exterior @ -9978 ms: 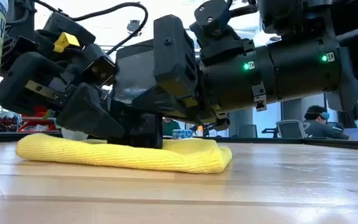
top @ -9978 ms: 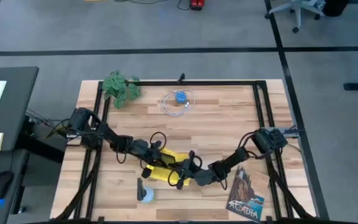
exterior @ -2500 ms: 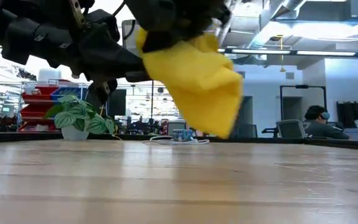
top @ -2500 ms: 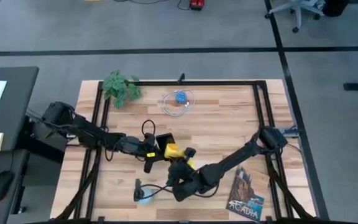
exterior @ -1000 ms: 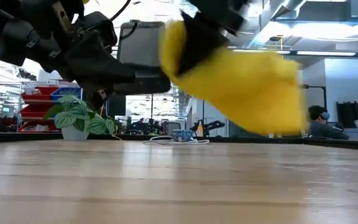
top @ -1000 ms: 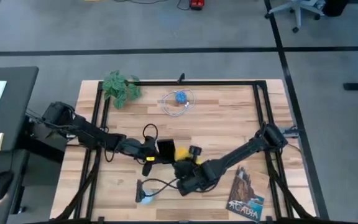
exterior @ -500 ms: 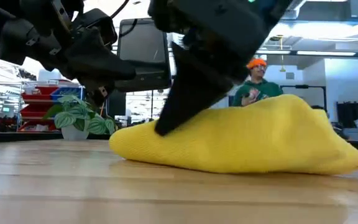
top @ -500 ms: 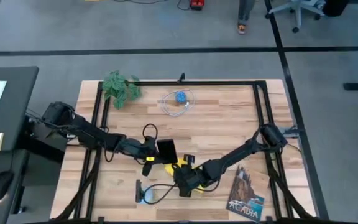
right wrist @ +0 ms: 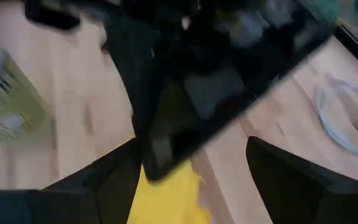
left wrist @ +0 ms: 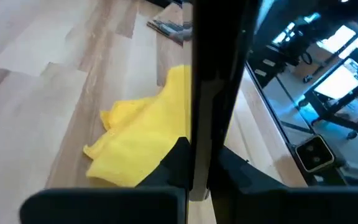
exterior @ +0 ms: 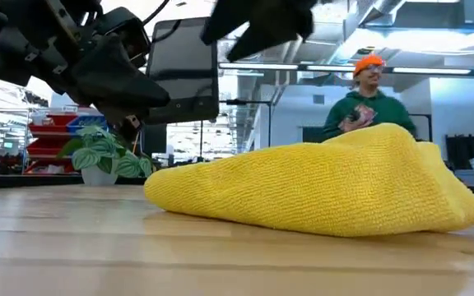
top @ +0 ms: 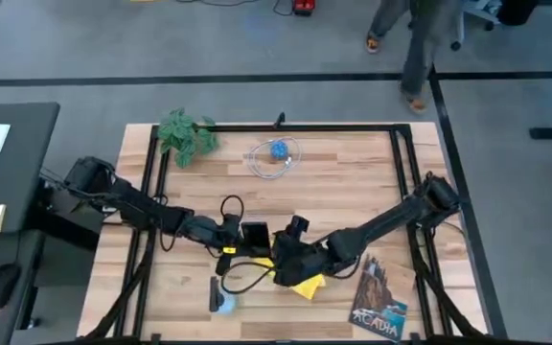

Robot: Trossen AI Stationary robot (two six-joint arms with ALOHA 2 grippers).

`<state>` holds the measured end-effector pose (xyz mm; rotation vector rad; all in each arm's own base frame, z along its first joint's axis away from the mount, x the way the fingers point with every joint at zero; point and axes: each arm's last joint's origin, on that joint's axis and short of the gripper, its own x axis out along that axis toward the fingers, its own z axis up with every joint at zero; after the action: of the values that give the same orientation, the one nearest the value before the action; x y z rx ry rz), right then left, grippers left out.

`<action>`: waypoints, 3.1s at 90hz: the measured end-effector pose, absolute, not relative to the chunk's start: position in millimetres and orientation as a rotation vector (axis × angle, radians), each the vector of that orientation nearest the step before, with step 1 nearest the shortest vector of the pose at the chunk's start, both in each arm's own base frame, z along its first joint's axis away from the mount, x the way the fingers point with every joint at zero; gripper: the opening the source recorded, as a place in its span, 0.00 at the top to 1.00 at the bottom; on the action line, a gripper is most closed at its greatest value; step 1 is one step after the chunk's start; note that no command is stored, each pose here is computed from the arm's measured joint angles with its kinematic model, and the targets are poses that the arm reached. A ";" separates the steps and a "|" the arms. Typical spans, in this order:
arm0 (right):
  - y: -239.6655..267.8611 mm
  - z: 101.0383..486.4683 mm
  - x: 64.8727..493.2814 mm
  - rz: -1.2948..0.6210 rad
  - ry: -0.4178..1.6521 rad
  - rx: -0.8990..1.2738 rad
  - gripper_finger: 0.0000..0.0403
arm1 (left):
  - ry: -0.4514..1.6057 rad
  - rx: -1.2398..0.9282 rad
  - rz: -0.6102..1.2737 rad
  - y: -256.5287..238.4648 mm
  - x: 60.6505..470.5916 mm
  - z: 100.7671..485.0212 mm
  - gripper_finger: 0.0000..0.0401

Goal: Apply microfiber cloth
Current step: Wipe the cellphone using a microfiber cloth

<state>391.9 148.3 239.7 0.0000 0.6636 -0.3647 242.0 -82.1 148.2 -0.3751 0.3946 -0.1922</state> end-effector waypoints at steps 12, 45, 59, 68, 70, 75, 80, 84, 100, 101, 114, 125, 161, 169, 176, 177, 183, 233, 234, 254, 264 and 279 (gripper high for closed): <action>128.5 228.7 406.4 -0.303 0.578 0.083 0.32 | 0.407 -0.344 -0.201 -85.5 241.1 147.5 0.98; 117.4 203.1 404.9 -0.195 0.424 0.242 0.78 | 0.421 -0.281 -0.197 -87.4 241.1 146.7 0.95; 133.0 205.6 396.6 -0.243 0.405 0.255 0.96 | 0.410 -0.256 -0.187 -87.2 241.8 147.6 0.88; 138.8 208.5 383.8 -0.306 0.462 0.253 0.97 | 0.407 -0.212 -0.185 -86.8 241.8 147.4 0.81; 141.0 208.4 379.3 -0.334 0.481 0.241 0.98 | 0.411 -0.202 -0.195 -87.0 241.4 146.9 0.80; 145.3 203.5 369.2 -0.408 0.519 0.206 0.98 | 0.413 -0.175 -0.226 -88.5 240.7 146.6 0.77; 151.8 199.7 364.0 -0.442 0.526 0.215 0.98 | 0.407 -0.138 -0.237 -88.7 240.7 146.8 0.74; 157.6 195.3 359.9 -0.470 0.531 0.217 0.98 | 0.406 -0.109 -0.235 -88.4 240.9 146.1 0.73; 179.4 178.8 354.9 -0.484 0.516 0.313 0.98 | 0.407 0.092 -0.283 -98.4 236.5 142.7 0.73; 180.1 177.6 354.9 -0.486 0.517 0.321 0.98 | 0.404 0.115 -0.285 -99.6 235.9 142.7 0.73; 177.5 170.9 357.7 -0.531 0.498 0.454 0.98 | 0.375 0.326 -0.345 -112.7 231.3 143.6 0.77; 171.7 170.9 361.1 -0.547 0.492 0.509 0.98 | 0.401 0.340 -0.368 -117.6 232.7 145.2 0.82; 162.3 169.9 365.3 -0.542 0.525 0.490 0.98 | 0.522 0.476 -0.420 -134.8 264.9 113.0 0.92; 162.1 169.4 364.8 -0.543 0.533 0.486 0.98 | 0.524 0.534 -0.371 -137.6 279.7 108.9 0.92; 161.7 169.2 364.6 -0.545 0.536 0.483 0.98 | 0.527 0.563 -0.347 -137.6 292.9 105.7 0.92; 161.7 169.2 364.6 -0.545 0.536 0.484 0.98 | 0.528 0.566 -0.346 -137.5 294.6 105.4 0.92; 161.7 169.0 364.4 -0.546 0.538 0.482 0.97 | 0.546 0.576 -0.327 -136.0 303.5 103.0 0.92; 164.2 166.4 359.4 -0.567 0.564 0.472 0.97 | 0.487 0.722 -0.045 -137.7 309.5 129.5 0.92; 164.2 166.4 359.4 -0.567 0.564 0.473 0.97 | 0.495 0.734 -0.040 -138.8 308.1 129.7 0.92; 162.6 162.9 357.4 -0.579 0.561 0.477 0.97 | 0.621 0.787 -0.041 -147.6 279.8 147.3 0.92; 162.7 162.9 357.2 -0.579 0.561 0.476 0.97 | 0.738 0.691 -0.216 -147.5 268.9 140.9 0.92; 162.7 162.7 357.5 -0.575 0.560 0.472 0.97 | 0.754 0.524 -0.414 -154.0 271.1 112.6 0.94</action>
<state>357.5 162.7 162.7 0.4718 0.5602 -0.5755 271.1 -154.0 112.6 0.5243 0.7536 -0.4141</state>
